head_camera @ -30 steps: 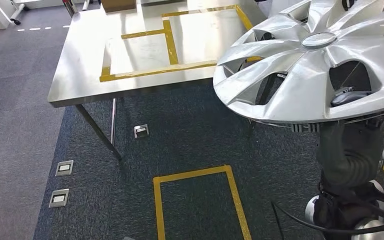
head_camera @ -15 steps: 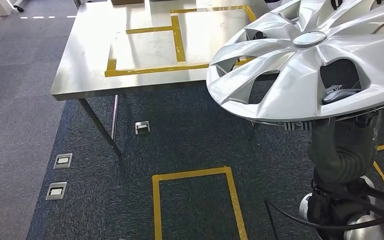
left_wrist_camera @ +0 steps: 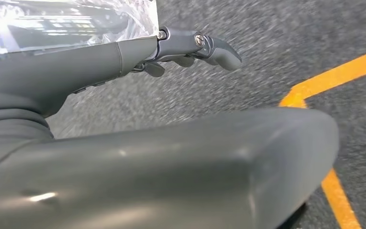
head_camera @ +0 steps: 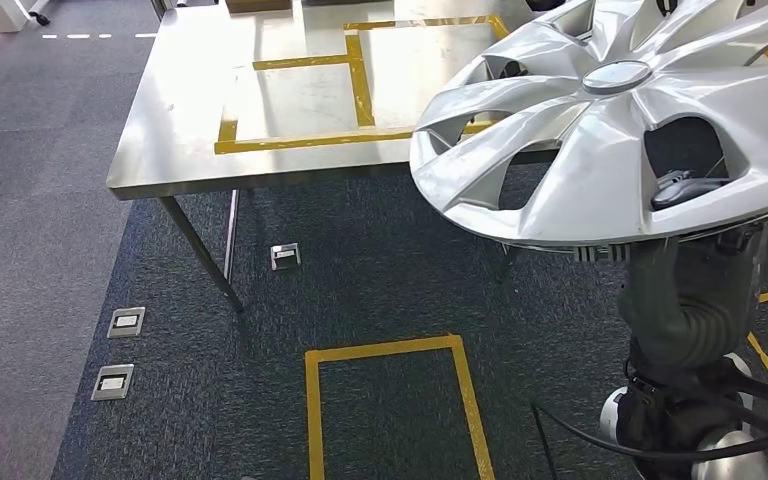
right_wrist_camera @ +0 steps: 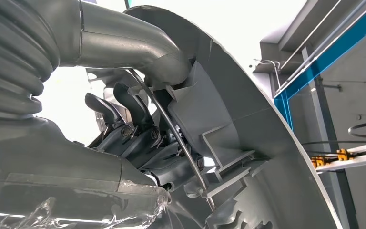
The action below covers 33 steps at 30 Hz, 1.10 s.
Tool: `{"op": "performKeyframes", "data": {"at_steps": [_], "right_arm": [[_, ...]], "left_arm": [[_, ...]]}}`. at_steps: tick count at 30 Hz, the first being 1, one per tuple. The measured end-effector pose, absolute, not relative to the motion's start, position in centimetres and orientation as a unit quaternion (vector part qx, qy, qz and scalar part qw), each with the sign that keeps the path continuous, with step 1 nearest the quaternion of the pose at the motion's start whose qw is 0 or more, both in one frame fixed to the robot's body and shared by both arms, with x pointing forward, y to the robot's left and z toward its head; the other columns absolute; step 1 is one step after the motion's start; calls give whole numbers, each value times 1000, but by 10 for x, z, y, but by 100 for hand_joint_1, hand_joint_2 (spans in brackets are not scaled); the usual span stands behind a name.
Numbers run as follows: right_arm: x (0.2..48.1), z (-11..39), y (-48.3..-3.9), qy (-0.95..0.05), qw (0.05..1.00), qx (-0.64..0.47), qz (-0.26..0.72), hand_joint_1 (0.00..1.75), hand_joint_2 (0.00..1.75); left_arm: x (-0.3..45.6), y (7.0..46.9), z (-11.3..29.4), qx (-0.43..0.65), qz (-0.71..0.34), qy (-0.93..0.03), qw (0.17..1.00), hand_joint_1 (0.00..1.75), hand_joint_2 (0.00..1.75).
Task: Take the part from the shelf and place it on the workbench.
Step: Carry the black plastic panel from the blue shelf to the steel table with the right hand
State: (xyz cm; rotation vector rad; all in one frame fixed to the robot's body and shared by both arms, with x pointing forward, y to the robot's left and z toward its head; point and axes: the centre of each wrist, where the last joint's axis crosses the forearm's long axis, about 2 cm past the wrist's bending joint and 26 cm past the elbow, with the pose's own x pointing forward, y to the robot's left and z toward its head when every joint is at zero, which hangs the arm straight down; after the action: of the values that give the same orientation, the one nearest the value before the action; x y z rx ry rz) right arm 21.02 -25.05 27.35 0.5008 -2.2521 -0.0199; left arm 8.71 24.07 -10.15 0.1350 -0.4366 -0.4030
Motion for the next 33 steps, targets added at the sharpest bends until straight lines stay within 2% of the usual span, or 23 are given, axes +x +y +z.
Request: {"op": "performKeyframes", "data": {"at_steps": [33], "right_arm": [[216,271,-248,-890,407,208,-1,175,175]], "left_arm": [[85,239,-102,48,-187,-195,962,0,175]]}}
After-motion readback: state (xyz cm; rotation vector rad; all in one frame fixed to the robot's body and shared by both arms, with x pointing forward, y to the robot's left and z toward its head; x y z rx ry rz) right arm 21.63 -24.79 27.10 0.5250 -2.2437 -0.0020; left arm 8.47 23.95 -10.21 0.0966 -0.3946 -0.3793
